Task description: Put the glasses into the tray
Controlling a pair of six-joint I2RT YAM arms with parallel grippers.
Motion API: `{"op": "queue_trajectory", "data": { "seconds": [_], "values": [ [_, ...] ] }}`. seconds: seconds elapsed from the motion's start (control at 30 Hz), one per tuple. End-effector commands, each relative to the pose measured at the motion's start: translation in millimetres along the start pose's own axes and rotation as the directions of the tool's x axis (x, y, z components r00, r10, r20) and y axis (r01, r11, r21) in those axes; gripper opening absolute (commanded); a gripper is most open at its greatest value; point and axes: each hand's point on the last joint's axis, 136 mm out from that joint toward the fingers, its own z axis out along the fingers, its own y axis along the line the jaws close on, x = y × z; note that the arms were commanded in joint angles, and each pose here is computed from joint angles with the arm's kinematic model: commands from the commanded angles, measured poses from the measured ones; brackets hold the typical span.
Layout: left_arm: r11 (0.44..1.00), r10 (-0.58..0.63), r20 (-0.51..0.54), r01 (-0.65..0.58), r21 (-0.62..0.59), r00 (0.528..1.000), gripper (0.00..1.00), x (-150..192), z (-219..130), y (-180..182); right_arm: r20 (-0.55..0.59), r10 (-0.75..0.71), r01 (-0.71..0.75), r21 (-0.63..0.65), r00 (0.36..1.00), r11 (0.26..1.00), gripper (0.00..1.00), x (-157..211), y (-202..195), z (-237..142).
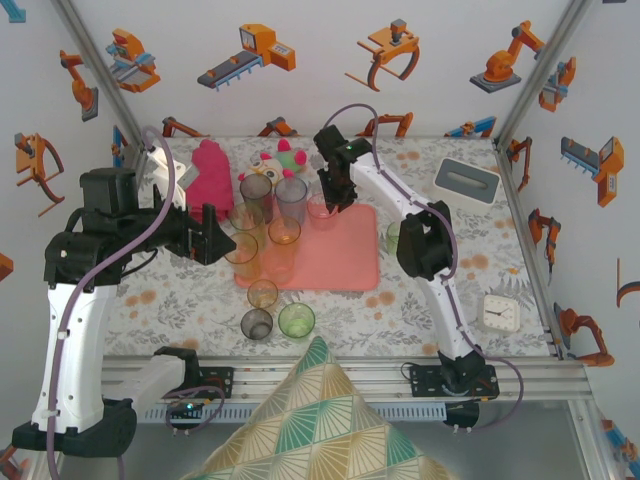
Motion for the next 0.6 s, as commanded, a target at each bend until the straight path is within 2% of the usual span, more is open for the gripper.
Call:
{"op": "queue_trajectory", "data": {
  "seconds": [0.0,0.57],
  "values": [
    [1.0,0.015,0.022,-0.016,0.027,1.0,0.97,-5.2,-6.8,-8.7,0.005,0.014,-0.014,-0.012,1.0,1.0,0.31,-5.4,-1.0,0.7],
    [1.0,0.015,0.025,-0.015,0.021,1.0,0.97,-5.3,-7.9,-8.1,0.033,0.017,-0.015,-0.049,0.999,0.999,0.34,-8.3,3.0,-17.6]
  ]
}}
